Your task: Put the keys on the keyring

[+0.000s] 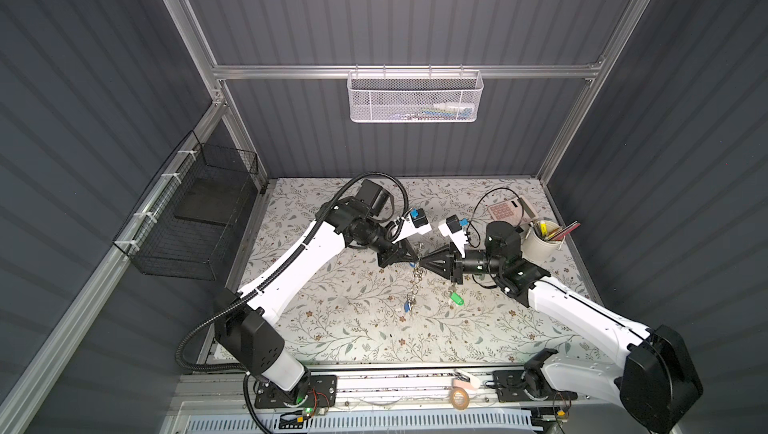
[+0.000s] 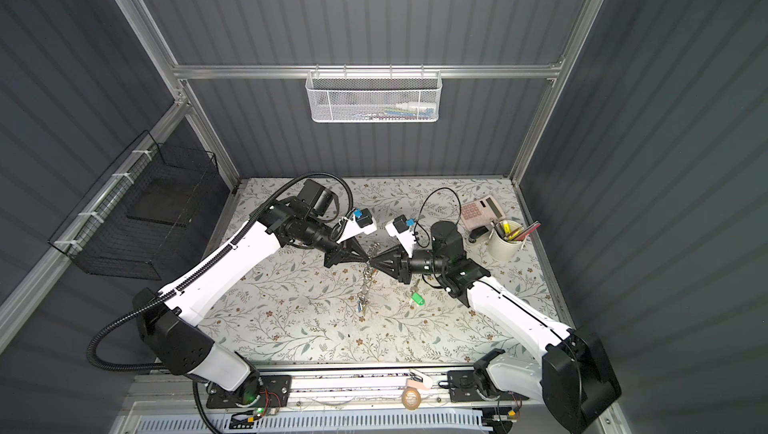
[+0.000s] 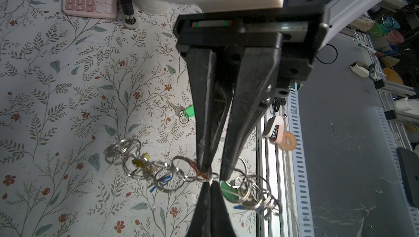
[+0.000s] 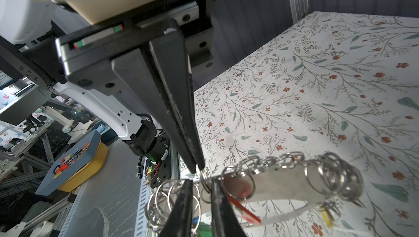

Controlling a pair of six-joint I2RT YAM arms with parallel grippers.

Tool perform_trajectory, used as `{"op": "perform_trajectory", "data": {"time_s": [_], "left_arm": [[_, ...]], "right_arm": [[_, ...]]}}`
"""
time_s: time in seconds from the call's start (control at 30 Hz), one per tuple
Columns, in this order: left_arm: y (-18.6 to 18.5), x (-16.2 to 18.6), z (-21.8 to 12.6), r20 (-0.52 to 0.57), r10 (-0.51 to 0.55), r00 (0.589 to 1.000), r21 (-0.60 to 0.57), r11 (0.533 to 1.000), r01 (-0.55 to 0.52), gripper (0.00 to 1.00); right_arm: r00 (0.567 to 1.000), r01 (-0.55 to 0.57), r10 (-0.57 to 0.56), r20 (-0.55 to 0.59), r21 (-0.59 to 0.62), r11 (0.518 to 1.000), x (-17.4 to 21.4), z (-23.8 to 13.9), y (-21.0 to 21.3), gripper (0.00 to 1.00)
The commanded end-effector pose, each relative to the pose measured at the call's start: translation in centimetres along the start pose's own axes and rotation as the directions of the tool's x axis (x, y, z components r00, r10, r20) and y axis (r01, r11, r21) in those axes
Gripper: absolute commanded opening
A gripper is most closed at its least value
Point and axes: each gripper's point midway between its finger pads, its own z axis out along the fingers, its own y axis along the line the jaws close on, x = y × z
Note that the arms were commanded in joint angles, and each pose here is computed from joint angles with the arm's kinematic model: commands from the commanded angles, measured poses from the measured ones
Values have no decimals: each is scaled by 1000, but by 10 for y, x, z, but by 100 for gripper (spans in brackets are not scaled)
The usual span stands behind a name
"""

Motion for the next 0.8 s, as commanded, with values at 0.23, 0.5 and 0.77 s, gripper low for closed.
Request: {"op": "perform_trajectory", "data": {"time_s": [0.23, 0.5, 0.77], "left_arm": [[-3, -15, -2, 36, 10, 999, 23, 1000, -11, 0], [2, -15, 1, 36, -9, 999, 10, 1000, 9, 0], [7, -19, -1, 62, -7, 998, -26, 1000, 8, 2]], "right_arm": [[999, 38, -38, 9, -41, 998, -10, 6, 10, 9], [999, 32, -32, 13, -36, 999, -8, 5, 9, 0], [999, 32, -32, 26, 1, 999, -7, 3, 5, 0]]}}
